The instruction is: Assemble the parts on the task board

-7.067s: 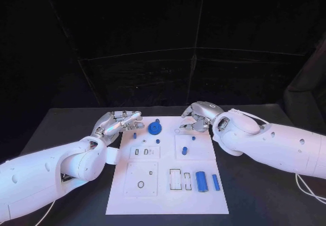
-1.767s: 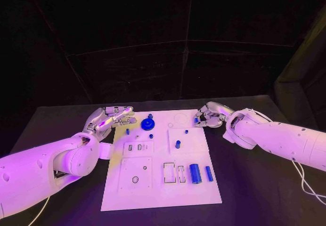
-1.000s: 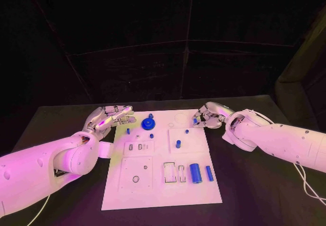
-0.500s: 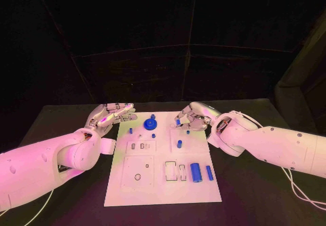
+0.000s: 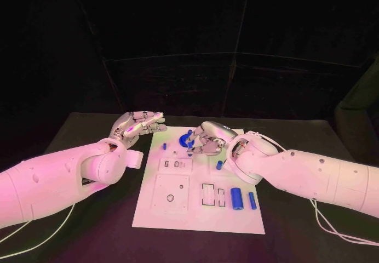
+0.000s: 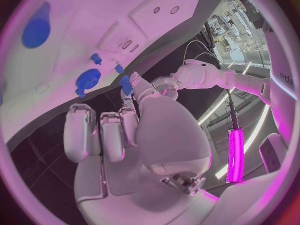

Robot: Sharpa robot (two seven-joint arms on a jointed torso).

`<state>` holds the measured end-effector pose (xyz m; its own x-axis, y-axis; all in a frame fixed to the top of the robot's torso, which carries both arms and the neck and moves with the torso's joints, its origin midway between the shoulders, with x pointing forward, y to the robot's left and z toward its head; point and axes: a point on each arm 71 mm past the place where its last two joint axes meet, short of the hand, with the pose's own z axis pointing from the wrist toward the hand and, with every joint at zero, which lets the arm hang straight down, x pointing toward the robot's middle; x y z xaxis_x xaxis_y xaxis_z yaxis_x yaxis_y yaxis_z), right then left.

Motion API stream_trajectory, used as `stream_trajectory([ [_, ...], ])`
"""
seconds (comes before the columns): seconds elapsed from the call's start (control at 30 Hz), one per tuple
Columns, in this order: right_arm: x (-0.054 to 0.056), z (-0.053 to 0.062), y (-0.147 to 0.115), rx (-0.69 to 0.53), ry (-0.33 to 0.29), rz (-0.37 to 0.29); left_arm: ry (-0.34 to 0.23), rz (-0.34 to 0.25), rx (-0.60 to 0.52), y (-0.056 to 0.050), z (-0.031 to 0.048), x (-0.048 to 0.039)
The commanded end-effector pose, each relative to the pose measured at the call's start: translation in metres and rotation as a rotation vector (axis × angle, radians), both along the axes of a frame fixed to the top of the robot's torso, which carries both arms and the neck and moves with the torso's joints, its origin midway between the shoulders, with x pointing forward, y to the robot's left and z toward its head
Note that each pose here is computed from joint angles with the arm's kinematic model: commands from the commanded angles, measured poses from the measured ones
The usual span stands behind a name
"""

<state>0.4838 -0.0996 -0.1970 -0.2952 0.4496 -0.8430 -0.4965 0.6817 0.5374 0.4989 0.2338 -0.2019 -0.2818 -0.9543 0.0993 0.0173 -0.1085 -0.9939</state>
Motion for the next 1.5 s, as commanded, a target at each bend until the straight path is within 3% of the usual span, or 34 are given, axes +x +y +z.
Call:
stream_trajectory([
  [0.03, -0.002, -0.009, 0.009, -0.078, 0.020, 0.002, -0.005, -0.015, -0.012, -0.003, 0.0013, 0.0004],
  [0.63, -0.011, -0.035, 0.035, -0.156, 0.026, 0.015, -0.003, -0.022, -0.015, -0.006, 0.0012, 0.0002],
  [1.5, -0.005, -0.047, 0.034, -0.190, 0.051, 0.015, 0.000, -0.023, -0.014, -0.006, 0.0005, 0.0013],
])
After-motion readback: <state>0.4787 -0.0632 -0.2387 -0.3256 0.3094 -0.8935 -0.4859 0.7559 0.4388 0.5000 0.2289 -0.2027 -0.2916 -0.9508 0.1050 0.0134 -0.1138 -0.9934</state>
